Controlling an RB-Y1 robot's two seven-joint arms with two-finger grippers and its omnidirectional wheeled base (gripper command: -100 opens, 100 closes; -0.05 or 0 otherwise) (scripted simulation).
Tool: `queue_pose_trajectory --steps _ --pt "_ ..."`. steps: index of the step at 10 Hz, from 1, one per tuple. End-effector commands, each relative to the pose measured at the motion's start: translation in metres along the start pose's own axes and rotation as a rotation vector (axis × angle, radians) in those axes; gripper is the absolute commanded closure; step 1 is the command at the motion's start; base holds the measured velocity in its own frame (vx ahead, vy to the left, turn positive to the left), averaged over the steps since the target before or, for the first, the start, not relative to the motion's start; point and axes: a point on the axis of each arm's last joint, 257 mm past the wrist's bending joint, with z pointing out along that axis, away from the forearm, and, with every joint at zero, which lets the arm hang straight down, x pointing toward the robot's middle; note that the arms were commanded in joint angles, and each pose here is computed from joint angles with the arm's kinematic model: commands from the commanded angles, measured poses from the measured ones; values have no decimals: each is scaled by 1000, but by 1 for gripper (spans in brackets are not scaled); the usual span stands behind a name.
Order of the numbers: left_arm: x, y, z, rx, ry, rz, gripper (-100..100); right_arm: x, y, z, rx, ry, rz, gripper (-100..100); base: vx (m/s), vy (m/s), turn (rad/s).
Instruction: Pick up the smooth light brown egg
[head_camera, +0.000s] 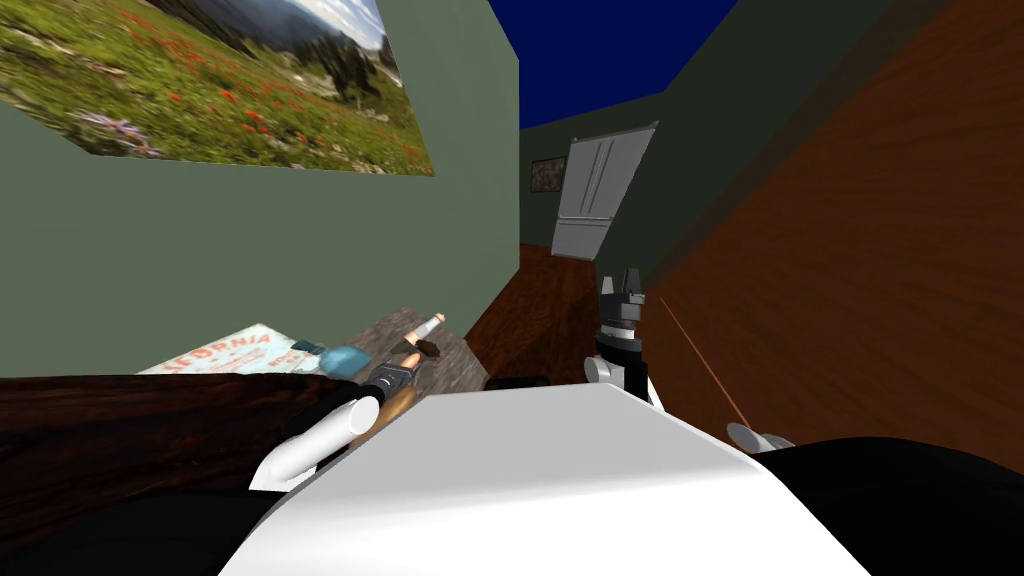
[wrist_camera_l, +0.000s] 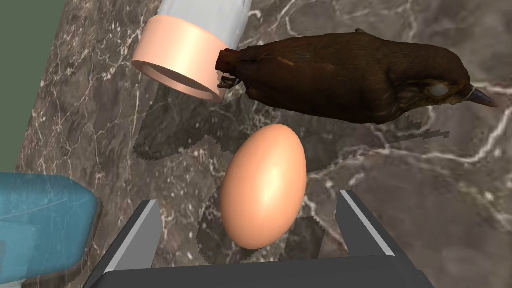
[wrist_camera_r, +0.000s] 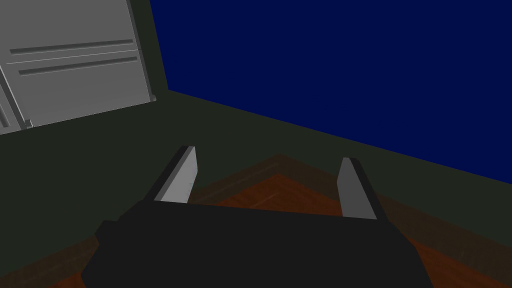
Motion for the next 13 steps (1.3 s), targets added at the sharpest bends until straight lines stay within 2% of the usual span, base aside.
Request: queue_pose_trajectory --steps 1,8,9,10,13 --pt "-5 -8 8 10 -11 -11 -100 0 0 0 0 0 0 0 -33 -17 -123" --pt "-21 -41 37 51 -51 -66 -100 0 0 0 0 0 0 0 -52 -23 -120" --pt "-18 -38 35 46 -45 -56 -100 0 0 0 0 0 0 0 -30 -10 -43" --pt "-18 -39 35 47 -46 -59 100 0 0 0 0 0 0 0 -6 -4 5" --pt "-18 -39 35 46 -46 -58 100 0 0 0 0 0 0 0 0 0 0"
